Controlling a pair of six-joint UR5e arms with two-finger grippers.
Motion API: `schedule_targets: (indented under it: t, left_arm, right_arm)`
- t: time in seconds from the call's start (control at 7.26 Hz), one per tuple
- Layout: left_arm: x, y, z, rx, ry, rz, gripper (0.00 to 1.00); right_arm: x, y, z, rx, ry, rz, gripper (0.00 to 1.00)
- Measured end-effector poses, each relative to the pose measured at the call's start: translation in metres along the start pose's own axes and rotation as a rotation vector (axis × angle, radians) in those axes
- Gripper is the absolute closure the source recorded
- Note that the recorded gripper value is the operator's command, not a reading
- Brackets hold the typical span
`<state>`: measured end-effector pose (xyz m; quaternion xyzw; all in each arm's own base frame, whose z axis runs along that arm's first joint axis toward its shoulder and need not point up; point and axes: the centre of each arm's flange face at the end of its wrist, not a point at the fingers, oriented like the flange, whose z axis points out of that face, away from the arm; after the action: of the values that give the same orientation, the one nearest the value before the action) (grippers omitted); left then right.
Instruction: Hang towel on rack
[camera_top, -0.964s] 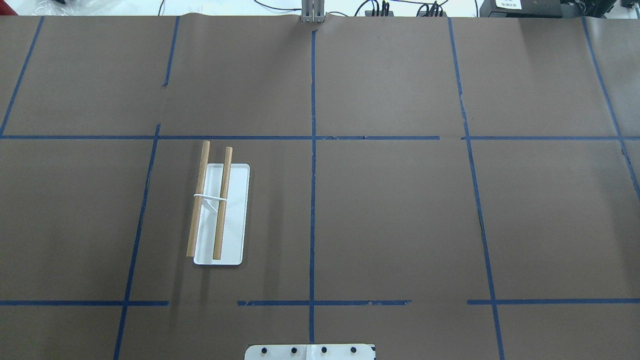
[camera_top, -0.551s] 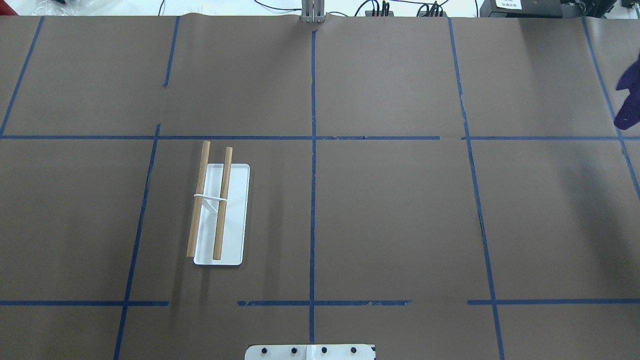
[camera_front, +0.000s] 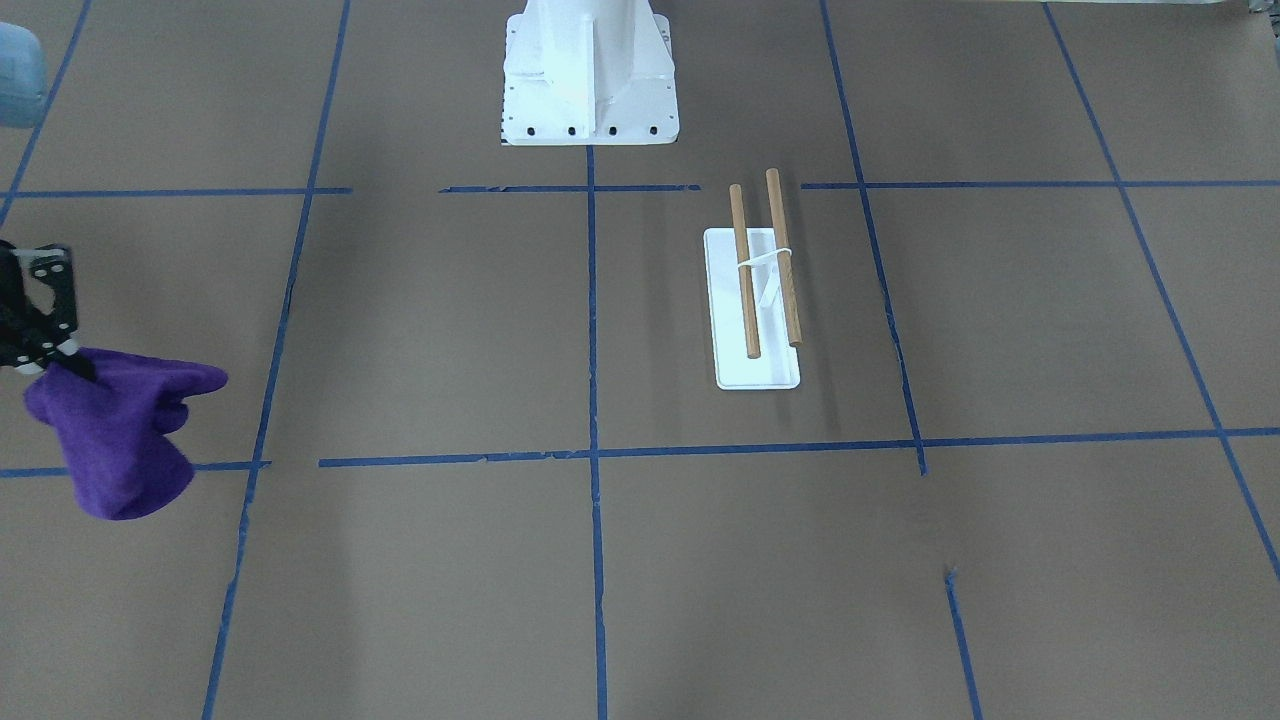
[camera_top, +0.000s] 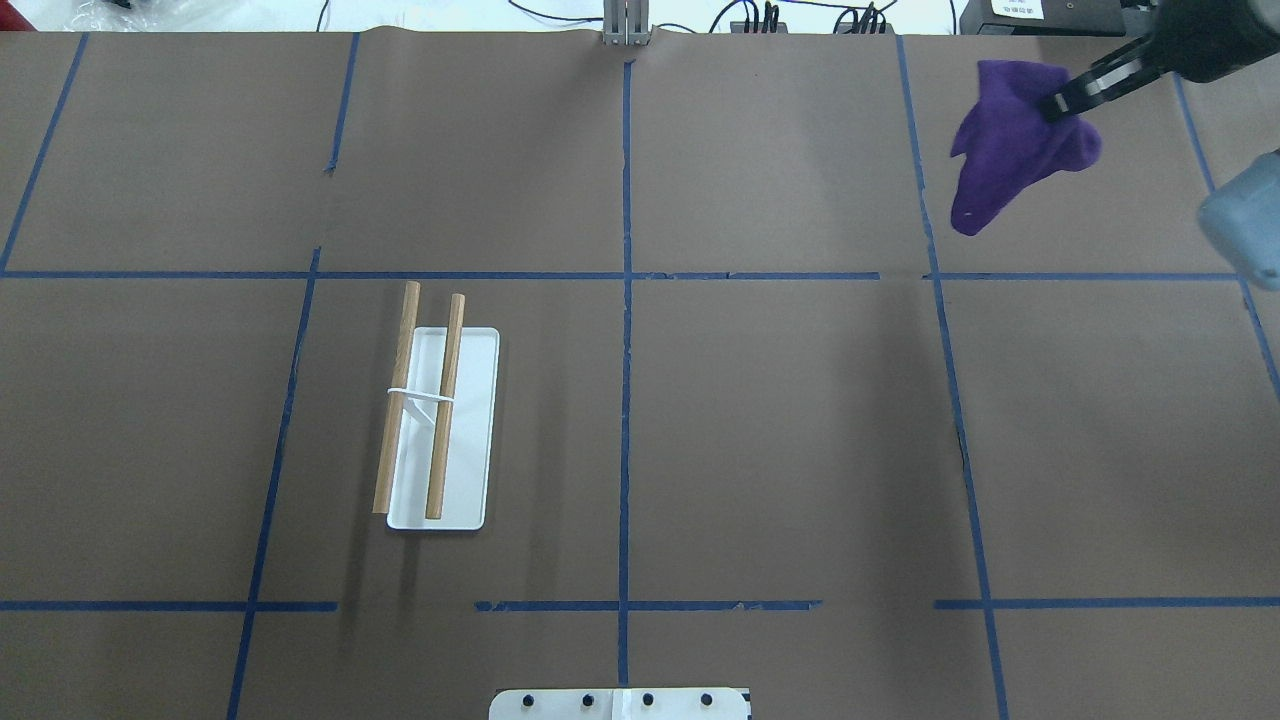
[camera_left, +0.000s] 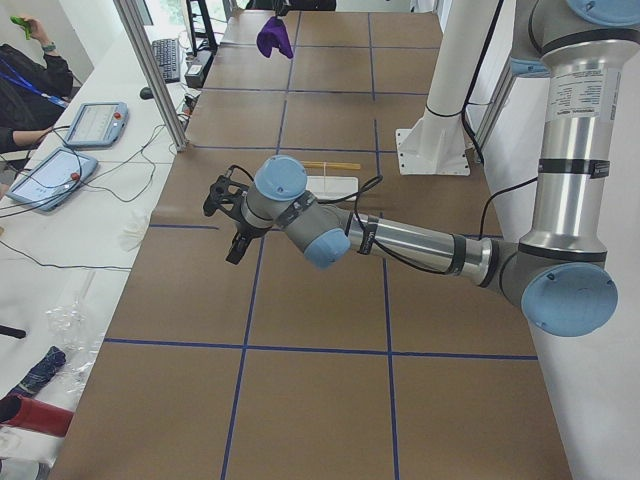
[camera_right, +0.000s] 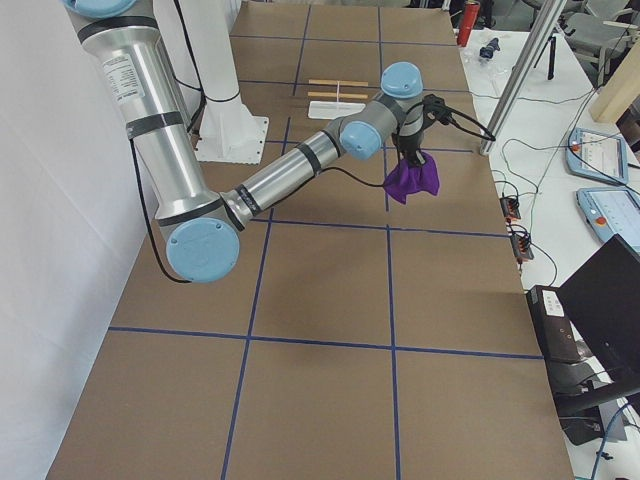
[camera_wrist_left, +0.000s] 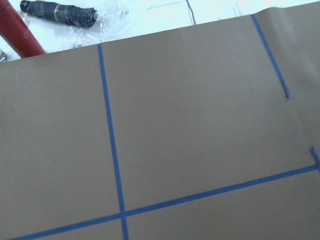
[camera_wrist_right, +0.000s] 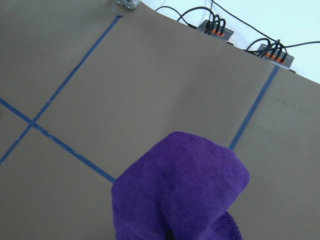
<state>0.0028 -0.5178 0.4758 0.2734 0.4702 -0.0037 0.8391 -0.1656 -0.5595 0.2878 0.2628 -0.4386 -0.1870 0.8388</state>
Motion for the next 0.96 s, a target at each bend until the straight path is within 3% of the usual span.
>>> schedule_targets:
  t: [0.41,0.69,0.96]
  left_arm:
    - [0.084,-0.031,0.04,0.046,0.194,-0.162,0.0]
    - [0.162,-0.055,0.067,0.001,0.307,-0.249,0.0]
    - [0.249,-0.053,0.097,-0.049,0.431,-0.317,0.0]
  right_arm:
    - [-0.152,-0.003,0.033,0.09,0.004,-0.1,1.0]
    - [-0.217,0.001,0.047,0.13,-0.017,-0.164,1.0]
    - [-0.255,0.002,0.051,0.165,-0.028,-0.191,1.0]
